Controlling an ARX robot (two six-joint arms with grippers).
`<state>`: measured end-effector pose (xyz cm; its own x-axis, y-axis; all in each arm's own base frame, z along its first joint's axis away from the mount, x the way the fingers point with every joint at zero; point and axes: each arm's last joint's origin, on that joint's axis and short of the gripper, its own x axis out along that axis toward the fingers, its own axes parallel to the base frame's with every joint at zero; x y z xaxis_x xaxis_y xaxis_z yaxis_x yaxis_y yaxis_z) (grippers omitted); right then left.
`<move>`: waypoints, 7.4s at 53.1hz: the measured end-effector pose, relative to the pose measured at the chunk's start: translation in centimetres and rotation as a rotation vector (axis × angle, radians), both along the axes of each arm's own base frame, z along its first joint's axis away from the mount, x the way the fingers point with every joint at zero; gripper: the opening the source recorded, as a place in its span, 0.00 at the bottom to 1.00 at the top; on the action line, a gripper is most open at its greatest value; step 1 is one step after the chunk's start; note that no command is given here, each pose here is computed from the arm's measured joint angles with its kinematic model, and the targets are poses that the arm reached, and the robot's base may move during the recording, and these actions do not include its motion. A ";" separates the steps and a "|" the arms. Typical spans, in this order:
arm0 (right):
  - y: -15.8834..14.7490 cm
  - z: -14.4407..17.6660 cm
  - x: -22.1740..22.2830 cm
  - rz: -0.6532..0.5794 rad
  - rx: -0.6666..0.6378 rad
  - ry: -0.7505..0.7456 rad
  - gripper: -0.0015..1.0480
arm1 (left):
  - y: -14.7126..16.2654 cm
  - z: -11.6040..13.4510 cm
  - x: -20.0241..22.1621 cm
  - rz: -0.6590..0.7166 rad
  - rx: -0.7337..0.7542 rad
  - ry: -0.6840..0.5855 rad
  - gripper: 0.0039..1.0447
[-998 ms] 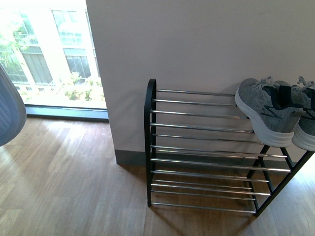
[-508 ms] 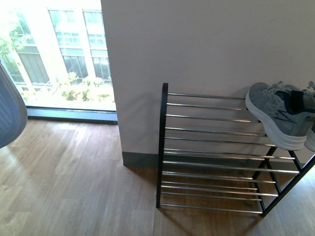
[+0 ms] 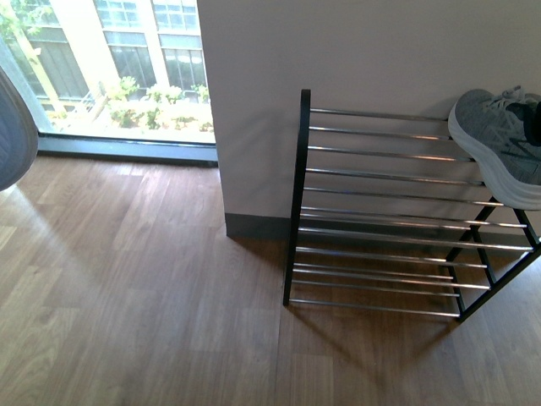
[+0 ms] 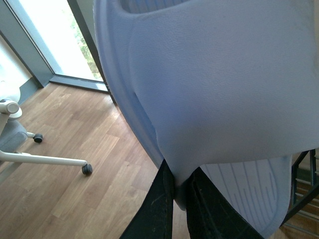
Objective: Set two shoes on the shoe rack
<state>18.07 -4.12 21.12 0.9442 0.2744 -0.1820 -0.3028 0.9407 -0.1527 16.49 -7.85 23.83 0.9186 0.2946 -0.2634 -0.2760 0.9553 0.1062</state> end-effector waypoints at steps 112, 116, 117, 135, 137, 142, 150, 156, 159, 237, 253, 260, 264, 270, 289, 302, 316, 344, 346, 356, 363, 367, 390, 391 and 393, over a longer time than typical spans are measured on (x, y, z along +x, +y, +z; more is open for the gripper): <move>-1.6 -17.1 35.1 -0.520 -0.716 0.347 0.02 | 0.0 0.0 0.0 0.000 0.000 0.000 0.03; -1.6 -17.2 35.1 -0.516 -0.730 0.349 0.02 | 0.0 0.0 0.0 0.000 0.000 0.000 0.03; -1.6 -17.2 35.1 -0.514 -0.733 0.354 0.02 | 0.0 0.0 0.0 0.000 0.000 0.000 0.03; -1.5 -17.5 35.0 -0.477 -0.757 0.374 0.28 | 0.0 0.0 0.0 0.000 0.000 0.000 0.03; -1.5 -17.7 34.9 -0.470 -0.747 0.391 0.34 | 0.0 0.0 0.0 0.000 0.000 0.000 0.03; -1.3 -18.2 34.6 -0.428 -0.710 0.451 0.51 | 0.0 0.0 0.0 0.000 0.000 0.000 0.03; -1.0 -16.2 34.3 -0.305 -0.637 0.503 0.77 | 0.0 0.0 0.0 0.000 0.000 0.000 0.03; -0.7 -11.8 34.4 -0.200 -0.608 0.466 0.93 | 0.0 0.0 0.0 0.000 0.000 0.000 0.03; -0.7 -9.4 34.1 -0.146 -0.611 0.447 0.91 | 0.0 0.0 0.0 0.000 0.000 0.000 0.03; -5.4 4.6 6.4 -0.302 0.126 -0.163 0.54 | 0.0 0.0 0.0 -0.001 0.000 0.000 0.03; -0.1 -0.1 1.3 -0.309 0.165 -0.147 0.02 | 0.0 0.0 0.0 0.000 0.000 0.000 0.03; 0.9 -0.9 0.1 -0.303 0.169 -0.153 0.02 | 0.0 0.0 0.0 0.000 0.000 0.000 0.03; 1.5 -1.4 -0.6 -0.302 0.169 -0.154 0.02 | 0.0 0.0 0.0 0.000 0.000 0.000 0.03; 2.2 -2.2 -1.8 -0.301 0.169 -0.153 0.02 | 0.0 0.0 0.0 0.000 0.000 0.000 0.03; 4.1 -3.4 -4.1 -0.291 0.169 -0.152 0.02 | 0.0 0.0 0.0 0.000 0.000 0.000 0.03; 4.1 -4.0 -5.0 -0.297 0.171 -0.173 0.02 | 0.0 0.0 0.0 -0.001 0.000 0.000 0.03; 4.1 -3.8 -5.9 -0.297 0.172 -0.179 0.02 | 0.0 0.0 0.0 -0.001 0.000 0.000 0.03; 4.1 -3.8 -7.0 -0.297 0.173 -0.182 0.02 | 0.0 0.0 0.0 0.000 0.000 0.000 0.03; 4.1 -3.8 -7.1 -0.297 0.173 -0.182 0.02 | 0.0 0.0 0.0 0.000 0.000 0.000 0.03; 4.1 -4.2 -7.8 -0.297 0.169 -0.152 0.02 | 0.0 0.0 0.0 0.000 0.000 0.000 0.03; 4.1 -4.1 -8.4 -0.297 0.172 -0.176 0.02 | 0.0 0.0 0.0 0.000 0.000 0.000 0.03; 4.1 -4.1 -8.4 -0.297 0.172 -0.176 0.02 | 0.0 0.0 0.0 -0.001 0.000 0.000 0.03; 4.1 -4.1 -8.4 -0.297 0.172 -0.177 0.50 | 0.0 0.0 0.0 0.000 0.000 0.000 0.03; 4.1 -4.1 -8.4 -0.297 0.172 -0.177 0.53 | 0.0 0.0 0.0 0.000 0.000 0.000 0.03; 4.1 -4.1 -8.4 -0.297 0.172 -0.177 0.60 | 0.0 0.0 0.0 0.000 0.000 0.000 0.03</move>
<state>9.69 -0.04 16.99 0.9999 -0.0038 0.0162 0.0040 0.9999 -0.0105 16.49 -7.86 23.83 0.9187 0.2943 -0.2634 -0.2756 0.9554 0.1062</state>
